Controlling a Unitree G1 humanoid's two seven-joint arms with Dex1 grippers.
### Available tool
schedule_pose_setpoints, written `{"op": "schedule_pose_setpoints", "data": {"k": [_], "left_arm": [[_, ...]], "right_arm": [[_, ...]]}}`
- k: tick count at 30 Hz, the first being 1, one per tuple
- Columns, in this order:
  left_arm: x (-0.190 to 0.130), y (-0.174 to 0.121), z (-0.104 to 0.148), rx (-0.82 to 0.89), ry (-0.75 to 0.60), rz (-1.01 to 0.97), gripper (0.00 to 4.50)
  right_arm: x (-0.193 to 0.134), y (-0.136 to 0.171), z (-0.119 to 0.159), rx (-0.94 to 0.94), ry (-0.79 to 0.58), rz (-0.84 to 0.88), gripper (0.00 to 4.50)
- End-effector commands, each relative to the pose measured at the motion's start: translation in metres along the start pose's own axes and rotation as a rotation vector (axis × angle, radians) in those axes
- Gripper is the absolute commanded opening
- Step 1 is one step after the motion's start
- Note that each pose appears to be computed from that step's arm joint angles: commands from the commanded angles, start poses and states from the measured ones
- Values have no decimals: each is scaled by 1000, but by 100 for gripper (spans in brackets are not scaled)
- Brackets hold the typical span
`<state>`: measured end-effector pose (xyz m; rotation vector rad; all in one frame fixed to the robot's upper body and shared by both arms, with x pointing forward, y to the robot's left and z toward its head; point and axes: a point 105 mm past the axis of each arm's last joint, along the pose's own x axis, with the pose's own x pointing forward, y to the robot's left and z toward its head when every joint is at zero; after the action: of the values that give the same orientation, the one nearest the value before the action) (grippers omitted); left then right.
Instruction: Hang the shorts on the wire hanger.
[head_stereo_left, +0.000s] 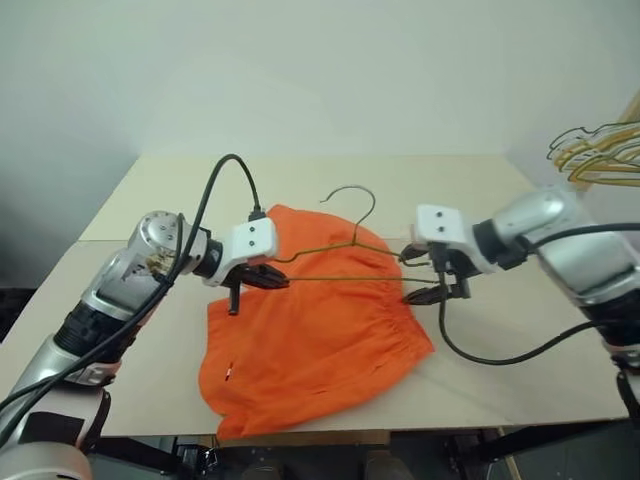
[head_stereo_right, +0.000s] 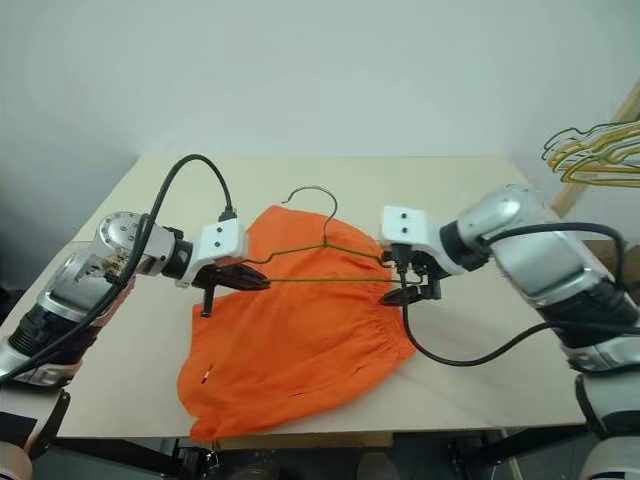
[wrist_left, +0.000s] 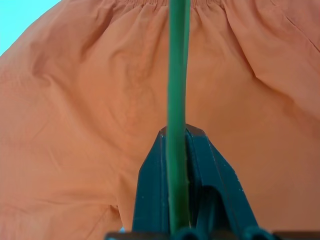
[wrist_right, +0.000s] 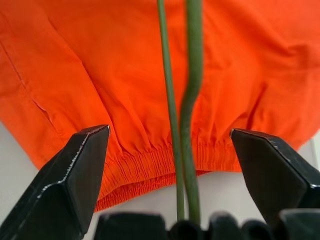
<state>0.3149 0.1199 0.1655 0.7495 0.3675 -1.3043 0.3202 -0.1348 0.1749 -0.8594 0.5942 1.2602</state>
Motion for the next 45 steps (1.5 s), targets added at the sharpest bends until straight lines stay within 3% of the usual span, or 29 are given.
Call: {"op": "schedule_pose_setpoints", "data": {"k": [1, 10, 16, 20, 23, 27, 31, 37, 45], "left_arm": [[-7, 3, 11, 48, -23, 30, 0], [-7, 2, 9, 102, -14, 20, 0], [-2, 7, 14, 186, -139, 70, 0], [-14, 4, 14, 167, -225, 18, 103], [-25, 16, 19, 123, -292, 84, 196], [-38, 28, 18, 42, -367, 174, 328], [-52, 13, 25, -52, -450, 86, 447], [-50, -16, 31, -19, -496, -5, 447], [-44, -32, 31, -20, -491, -65, 447]], "right_arm": [[-6, -8, 1, -24, 42, -14, 329], [-15, -2, 6, -42, 8, 31, 3], [-19, 19, -1, -35, -16, 70, 3], [-24, 39, -14, 68, -49, 73, 0], [-27, 54, -30, 214, -75, 46, 0], [-32, 66, -63, 482, -90, -69, 0], [-40, 86, -105, 827, -69, -158, 0], [-51, 114, -135, 1219, -109, -145, 0], [-46, 143, -136, 1399, -79, 95, 0]]}}
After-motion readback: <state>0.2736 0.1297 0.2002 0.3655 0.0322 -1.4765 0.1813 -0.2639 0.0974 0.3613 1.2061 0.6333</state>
